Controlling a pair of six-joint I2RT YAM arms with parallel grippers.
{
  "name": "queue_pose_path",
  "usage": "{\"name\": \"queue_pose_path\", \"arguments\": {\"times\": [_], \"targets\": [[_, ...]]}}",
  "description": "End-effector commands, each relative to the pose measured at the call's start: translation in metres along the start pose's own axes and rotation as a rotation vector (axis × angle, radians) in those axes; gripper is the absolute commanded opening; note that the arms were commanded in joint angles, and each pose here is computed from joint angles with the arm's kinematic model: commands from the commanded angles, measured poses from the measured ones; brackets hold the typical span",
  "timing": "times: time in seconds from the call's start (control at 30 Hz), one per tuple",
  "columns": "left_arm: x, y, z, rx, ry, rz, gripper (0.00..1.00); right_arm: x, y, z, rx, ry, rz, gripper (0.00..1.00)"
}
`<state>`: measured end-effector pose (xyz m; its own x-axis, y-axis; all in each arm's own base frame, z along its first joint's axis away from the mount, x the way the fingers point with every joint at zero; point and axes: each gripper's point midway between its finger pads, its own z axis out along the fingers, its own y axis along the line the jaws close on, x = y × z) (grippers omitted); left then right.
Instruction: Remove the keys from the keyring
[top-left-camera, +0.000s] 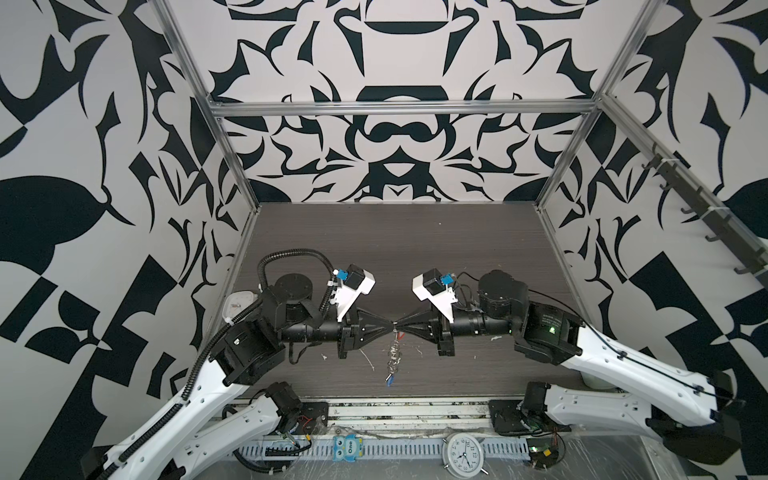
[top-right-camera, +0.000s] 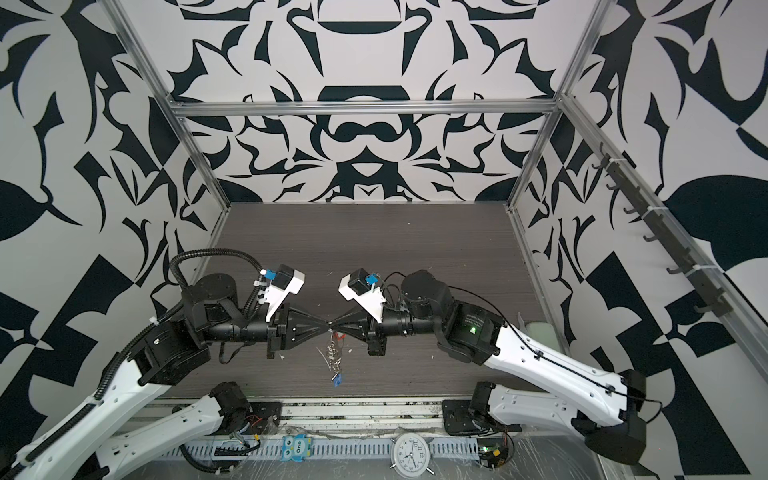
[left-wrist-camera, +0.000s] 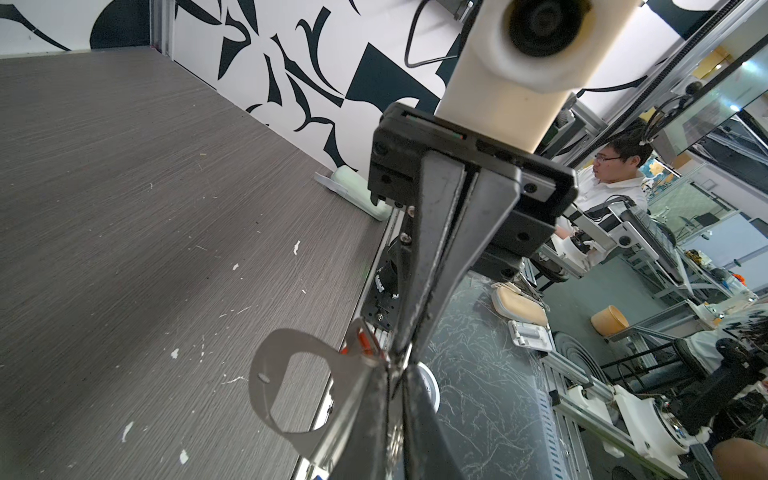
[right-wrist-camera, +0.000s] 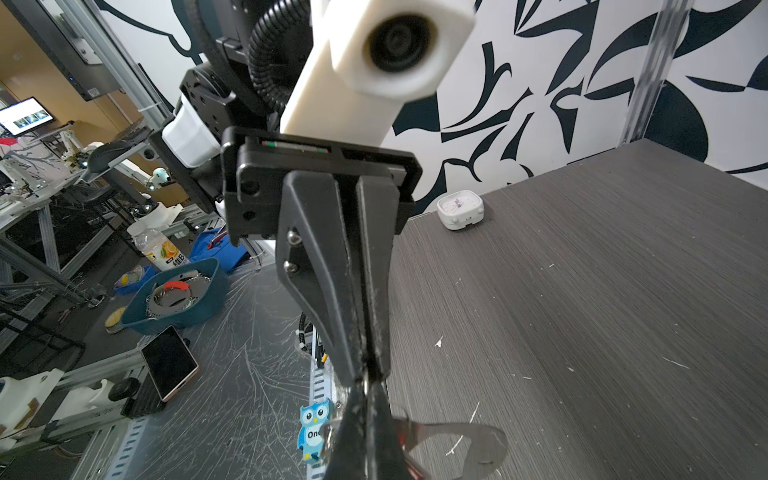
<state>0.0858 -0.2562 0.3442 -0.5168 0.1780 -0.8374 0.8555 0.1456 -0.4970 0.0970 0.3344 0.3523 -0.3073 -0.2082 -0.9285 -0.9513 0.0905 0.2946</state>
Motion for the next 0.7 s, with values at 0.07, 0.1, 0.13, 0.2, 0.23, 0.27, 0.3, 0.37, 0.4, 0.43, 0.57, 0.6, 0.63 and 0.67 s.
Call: {"name": "queue_pose_path", "arguments": {"times": [0.07,0.1,0.13,0.2,0.23,0.27,0.3,0.37,0.4,0.43,0.57,0.6,0.63,0.67], "targets": [[-0.004,-0.016,-0.001,0.062,-0.002,0.027,0.06,-0.038,0.007,-0.002,-0.012,-0.118,-0.044,0.00],[-0.004,-0.016,-0.001,0.064,-0.005,0.029,0.03,-0.038,0.007,-0.002,-0.017,-0.119,-0.042,0.00],[-0.005,-0.017,-0.001,0.067,-0.010,0.032,0.00,-0.039,0.008,-0.001,-0.021,-0.120,-0.039,0.00],[-0.007,-0.019,-0.003,0.072,-0.030,0.041,0.00,-0.039,0.008,0.001,-0.027,-0.118,-0.035,0.00],[-0.008,-0.019,-0.003,0.073,-0.043,0.046,0.00,-0.040,0.008,0.002,-0.028,-0.117,-0.033,0.00],[-0.009,-0.019,-0.004,0.072,-0.058,0.052,0.00,-0.041,0.008,0.002,-0.030,-0.120,-0.033,0.00],[-0.011,-0.019,-0.006,0.067,-0.075,0.060,0.00,-0.042,0.008,0.001,-0.029,-0.124,-0.035,0.00],[-0.014,-0.021,-0.011,0.059,-0.111,0.084,0.00,-0.045,0.007,-0.003,-0.011,-0.138,-0.047,0.16],[-0.016,-0.021,-0.013,0.054,-0.126,0.096,0.00,-0.046,0.007,-0.005,-0.003,-0.146,-0.058,0.26],[-0.017,-0.024,-0.016,0.058,-0.144,0.109,0.00,-0.047,0.007,-0.009,0.008,-0.160,-0.068,0.34],[-0.022,-0.031,-0.024,0.076,-0.204,0.156,0.00,-0.047,0.009,-0.019,0.019,-0.219,-0.112,0.50],[-0.023,-0.033,-0.025,0.084,-0.215,0.163,0.00,-0.045,0.009,-0.019,0.017,-0.216,-0.123,0.51],[-0.024,-0.035,-0.027,0.092,-0.228,0.171,0.00,-0.041,0.008,-0.017,0.016,-0.209,-0.131,0.52],[-0.025,-0.038,-0.028,0.103,-0.239,0.180,0.00,-0.038,0.007,-0.016,0.017,-0.202,-0.135,0.54]]}}
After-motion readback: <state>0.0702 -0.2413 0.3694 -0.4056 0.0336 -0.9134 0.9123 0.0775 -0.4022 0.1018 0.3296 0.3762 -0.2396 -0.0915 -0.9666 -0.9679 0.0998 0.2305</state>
